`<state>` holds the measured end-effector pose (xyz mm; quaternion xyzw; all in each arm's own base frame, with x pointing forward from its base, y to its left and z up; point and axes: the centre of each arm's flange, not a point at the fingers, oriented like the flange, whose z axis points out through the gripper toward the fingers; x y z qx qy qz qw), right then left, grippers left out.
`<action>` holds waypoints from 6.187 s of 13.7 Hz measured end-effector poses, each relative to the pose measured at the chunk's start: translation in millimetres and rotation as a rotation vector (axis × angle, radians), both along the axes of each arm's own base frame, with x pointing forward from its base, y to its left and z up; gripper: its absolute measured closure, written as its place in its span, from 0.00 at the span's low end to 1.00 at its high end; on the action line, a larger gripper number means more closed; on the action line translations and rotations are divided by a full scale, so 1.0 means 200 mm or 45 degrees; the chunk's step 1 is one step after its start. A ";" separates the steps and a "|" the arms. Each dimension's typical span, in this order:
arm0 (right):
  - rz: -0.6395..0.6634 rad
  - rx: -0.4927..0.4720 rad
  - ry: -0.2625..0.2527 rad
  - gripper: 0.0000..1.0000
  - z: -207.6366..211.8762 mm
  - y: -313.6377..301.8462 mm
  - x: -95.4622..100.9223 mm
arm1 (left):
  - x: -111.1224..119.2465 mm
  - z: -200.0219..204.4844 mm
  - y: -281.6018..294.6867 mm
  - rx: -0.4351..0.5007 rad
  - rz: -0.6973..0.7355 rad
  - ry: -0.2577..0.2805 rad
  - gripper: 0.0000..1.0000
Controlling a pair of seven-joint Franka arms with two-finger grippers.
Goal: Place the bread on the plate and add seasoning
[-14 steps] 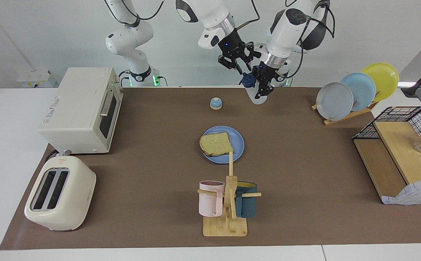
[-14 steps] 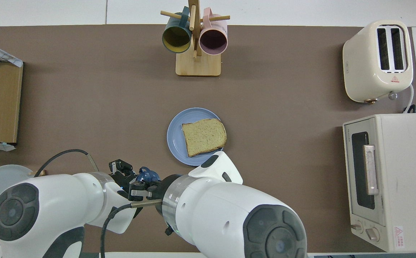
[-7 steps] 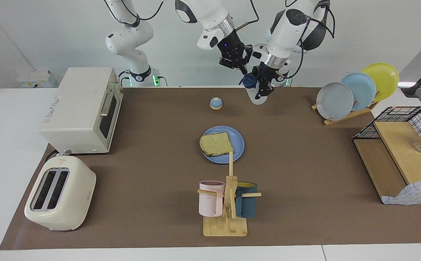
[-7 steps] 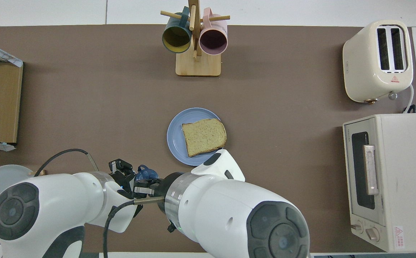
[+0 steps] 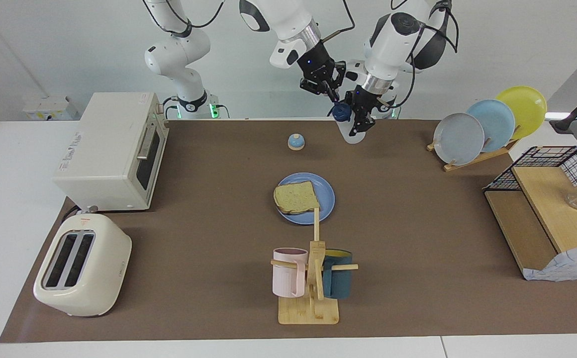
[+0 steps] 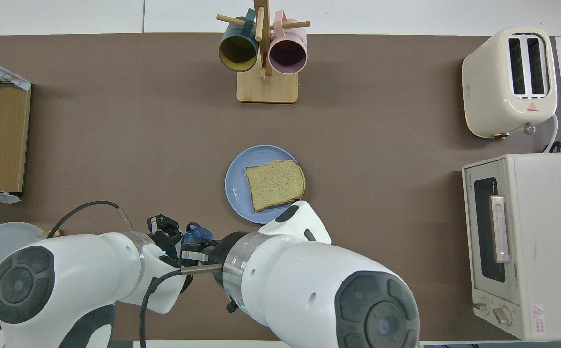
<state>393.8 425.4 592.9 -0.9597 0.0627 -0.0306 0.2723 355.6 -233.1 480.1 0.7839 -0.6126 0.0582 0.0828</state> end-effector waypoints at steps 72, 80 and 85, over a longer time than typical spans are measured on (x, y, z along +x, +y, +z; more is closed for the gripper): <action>0.043 -0.761 0.256 0.00 0.17 -2.19 0.75 | 0.40 -0.90 -1.05 2.060 -0.463 -0.688 0.52; 0.041 -0.761 0.257 0.00 0.17 -2.19 0.74 | 0.46 -0.94 -1.02 2.139 -0.542 -0.823 0.52; 0.041 -0.761 0.256 0.00 0.17 -2.19 0.74 | 0.65 -0.99 -0.82 2.165 -0.533 -0.791 0.52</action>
